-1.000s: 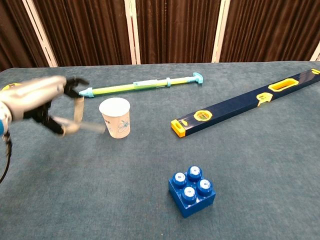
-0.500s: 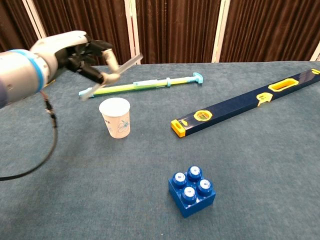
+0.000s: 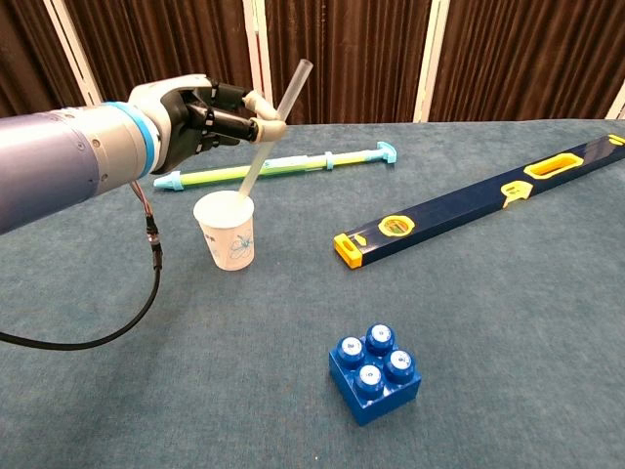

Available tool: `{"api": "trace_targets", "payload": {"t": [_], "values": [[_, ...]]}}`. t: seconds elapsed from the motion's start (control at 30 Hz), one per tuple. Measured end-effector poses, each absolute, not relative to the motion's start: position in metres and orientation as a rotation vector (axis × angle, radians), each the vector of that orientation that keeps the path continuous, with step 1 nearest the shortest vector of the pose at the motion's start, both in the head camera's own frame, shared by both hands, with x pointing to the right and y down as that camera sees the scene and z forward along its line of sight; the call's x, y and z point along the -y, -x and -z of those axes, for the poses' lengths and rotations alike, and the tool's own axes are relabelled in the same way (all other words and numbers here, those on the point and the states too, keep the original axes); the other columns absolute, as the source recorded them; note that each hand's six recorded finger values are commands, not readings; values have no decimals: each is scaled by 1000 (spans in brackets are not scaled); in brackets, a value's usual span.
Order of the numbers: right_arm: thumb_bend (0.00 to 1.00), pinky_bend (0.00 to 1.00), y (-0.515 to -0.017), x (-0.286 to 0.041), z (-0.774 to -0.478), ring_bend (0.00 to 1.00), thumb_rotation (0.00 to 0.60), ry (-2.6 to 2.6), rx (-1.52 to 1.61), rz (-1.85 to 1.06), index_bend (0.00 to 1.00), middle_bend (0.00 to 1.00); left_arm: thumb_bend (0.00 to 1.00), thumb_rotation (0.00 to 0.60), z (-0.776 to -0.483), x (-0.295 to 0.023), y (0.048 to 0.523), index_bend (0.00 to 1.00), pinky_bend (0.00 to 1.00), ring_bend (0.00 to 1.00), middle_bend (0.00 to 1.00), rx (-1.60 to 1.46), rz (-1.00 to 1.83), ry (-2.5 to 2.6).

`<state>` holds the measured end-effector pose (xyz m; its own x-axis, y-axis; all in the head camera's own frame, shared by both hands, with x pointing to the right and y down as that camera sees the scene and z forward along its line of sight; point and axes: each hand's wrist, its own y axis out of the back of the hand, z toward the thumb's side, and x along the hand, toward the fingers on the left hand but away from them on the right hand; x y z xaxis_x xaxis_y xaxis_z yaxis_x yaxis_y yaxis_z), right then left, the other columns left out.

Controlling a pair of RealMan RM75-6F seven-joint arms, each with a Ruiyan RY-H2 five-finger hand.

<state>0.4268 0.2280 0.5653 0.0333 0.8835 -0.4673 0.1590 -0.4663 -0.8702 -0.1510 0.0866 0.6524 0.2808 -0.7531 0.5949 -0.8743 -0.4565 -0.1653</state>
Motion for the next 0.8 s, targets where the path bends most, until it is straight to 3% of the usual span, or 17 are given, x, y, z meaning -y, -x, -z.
{"api": "trace_targets", "payload": {"t": [0.5, 0.8], "values": [[153, 0, -427, -229, -565, 0, 600, 1683, 1062, -1484, 2, 0, 430, 600, -678, -90, 168, 575, 0, 0, 2, 1476, -843, -2289], [153, 0, -428, -229, -565, 0, 600, 1677, 1062, -1486, 2, 0, 428, 600, -689, -101, 183, 369, 0, 0, 0, 1453, -846, -2306]]}}
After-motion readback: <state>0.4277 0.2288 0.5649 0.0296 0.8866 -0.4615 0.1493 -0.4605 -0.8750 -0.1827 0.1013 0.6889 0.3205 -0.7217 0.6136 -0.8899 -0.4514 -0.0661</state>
